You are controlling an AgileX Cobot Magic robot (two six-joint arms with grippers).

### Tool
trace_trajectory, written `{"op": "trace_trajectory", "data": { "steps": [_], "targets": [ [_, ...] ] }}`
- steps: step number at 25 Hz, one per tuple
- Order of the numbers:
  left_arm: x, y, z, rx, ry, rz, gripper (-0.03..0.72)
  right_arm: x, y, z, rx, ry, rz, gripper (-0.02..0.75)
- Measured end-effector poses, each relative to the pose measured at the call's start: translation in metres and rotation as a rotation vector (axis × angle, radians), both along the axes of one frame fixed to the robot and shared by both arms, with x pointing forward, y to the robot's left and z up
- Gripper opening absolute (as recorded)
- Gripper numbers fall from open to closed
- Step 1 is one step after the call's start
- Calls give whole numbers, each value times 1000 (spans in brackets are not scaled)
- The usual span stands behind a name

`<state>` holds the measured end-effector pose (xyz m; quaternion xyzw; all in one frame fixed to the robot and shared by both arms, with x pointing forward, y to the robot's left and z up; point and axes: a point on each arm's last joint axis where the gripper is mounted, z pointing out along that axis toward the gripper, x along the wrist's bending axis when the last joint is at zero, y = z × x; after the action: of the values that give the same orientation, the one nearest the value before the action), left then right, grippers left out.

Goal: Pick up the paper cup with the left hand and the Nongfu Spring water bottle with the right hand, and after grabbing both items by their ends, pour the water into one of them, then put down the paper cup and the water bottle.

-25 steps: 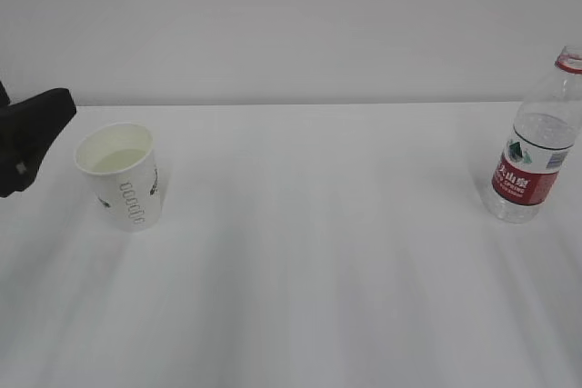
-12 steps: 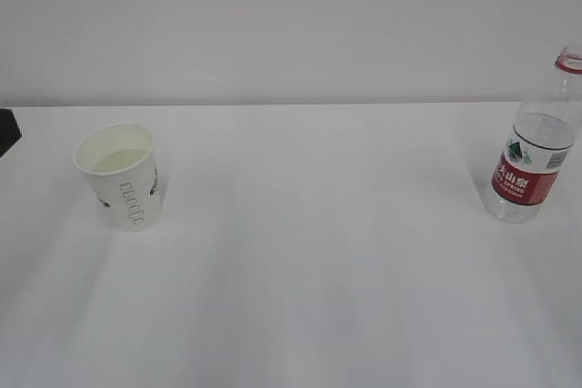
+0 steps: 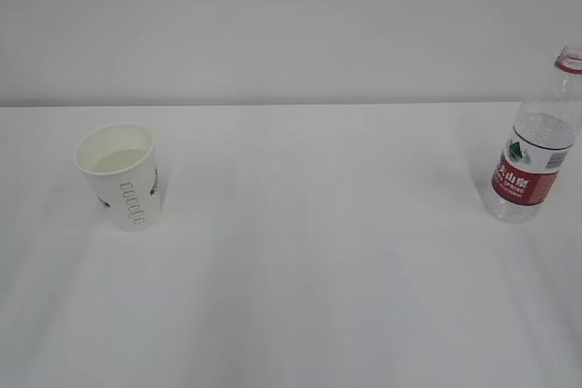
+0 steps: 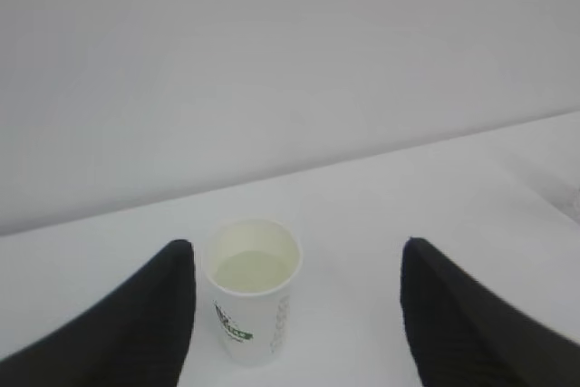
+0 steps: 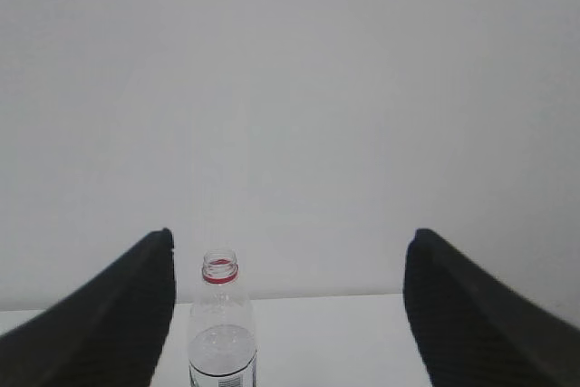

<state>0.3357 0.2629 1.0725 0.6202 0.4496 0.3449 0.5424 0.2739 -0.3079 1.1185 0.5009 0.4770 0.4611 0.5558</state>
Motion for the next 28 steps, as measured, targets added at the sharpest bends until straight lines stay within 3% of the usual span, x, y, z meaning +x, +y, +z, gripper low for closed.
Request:
{"op": "trace_trajectory", "data": {
  "steps": [5,10,15,20,28],
  "targets": [
    [-17,9,27,34,-21,19,503,-31,-2,2,28,18,-30,593],
    [-46,24,35,79,113,50,497,-56,-3,-7,66,84,-53,593],
    [-76,38,40,74,123,66,489,-61,-4,-20,103,246,-73,592],
    [-104,50,33,53,93,74,481,-66,-4,-33,135,399,-84,590],
    [-119,57,22,70,157,82,457,-67,1,-36,175,436,-37,590]
  ]
}}
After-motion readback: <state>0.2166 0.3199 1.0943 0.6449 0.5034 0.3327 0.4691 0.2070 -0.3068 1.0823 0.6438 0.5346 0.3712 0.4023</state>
